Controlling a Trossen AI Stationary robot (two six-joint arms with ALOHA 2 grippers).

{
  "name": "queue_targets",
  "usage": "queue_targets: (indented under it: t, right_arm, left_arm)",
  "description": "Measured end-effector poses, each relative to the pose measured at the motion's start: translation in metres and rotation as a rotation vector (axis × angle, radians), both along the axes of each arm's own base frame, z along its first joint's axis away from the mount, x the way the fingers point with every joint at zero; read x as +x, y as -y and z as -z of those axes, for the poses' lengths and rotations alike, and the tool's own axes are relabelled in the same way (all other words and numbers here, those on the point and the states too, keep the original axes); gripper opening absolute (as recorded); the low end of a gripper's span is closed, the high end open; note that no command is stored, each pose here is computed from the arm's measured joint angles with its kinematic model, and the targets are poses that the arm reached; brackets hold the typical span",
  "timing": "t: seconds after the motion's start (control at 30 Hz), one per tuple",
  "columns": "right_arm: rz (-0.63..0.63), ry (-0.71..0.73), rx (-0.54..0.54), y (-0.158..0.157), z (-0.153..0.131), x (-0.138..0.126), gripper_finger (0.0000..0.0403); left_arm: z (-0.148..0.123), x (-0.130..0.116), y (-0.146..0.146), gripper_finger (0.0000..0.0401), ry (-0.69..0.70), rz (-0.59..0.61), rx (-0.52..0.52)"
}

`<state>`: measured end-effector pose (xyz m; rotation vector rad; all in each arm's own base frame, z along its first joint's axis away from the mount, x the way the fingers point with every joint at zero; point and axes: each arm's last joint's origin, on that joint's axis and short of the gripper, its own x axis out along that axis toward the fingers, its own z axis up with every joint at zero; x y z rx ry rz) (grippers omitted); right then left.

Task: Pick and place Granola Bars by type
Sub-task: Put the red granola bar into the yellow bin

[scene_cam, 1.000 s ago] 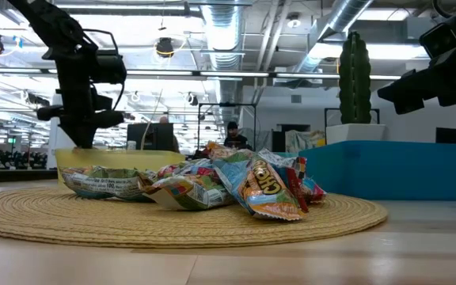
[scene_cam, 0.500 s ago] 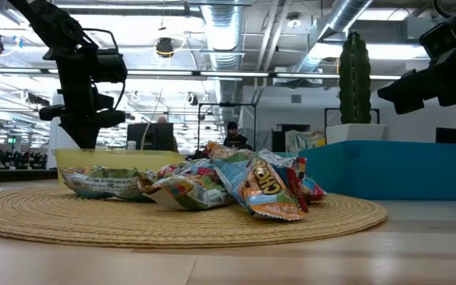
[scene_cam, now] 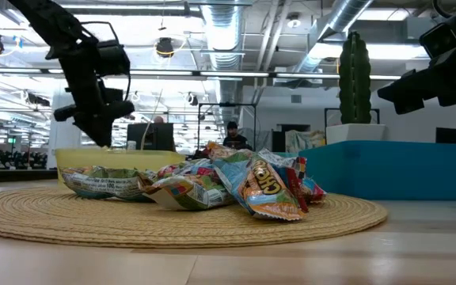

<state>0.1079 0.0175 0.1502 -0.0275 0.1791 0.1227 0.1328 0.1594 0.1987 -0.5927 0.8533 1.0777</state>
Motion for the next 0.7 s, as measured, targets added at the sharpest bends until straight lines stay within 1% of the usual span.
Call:
queue_targets:
  t: [0.17,0.3,0.53,0.7]
  right_arm:
    - [0.0,0.0,0.0,0.0,0.0,0.0,0.0154]
    - [0.0,0.0,0.0,0.0,0.0,0.0,0.0154]
    - [0.0,0.0,0.0,0.0,0.0,0.0,0.0154]
    - [0.0,0.0,0.0,0.0,0.0,0.0,0.0154]
  left_arm:
    - [-0.013,0.012,0.016,0.0087,0.091,0.117,0.043]
    - [-0.025,0.023,0.035,0.0087,0.168,0.24,0.081]
    - [-0.038,0.044,0.075,0.0087,0.262,0.524,0.114]
    - [-0.04,0.057,0.105,0.0087,0.288,0.763,0.114]
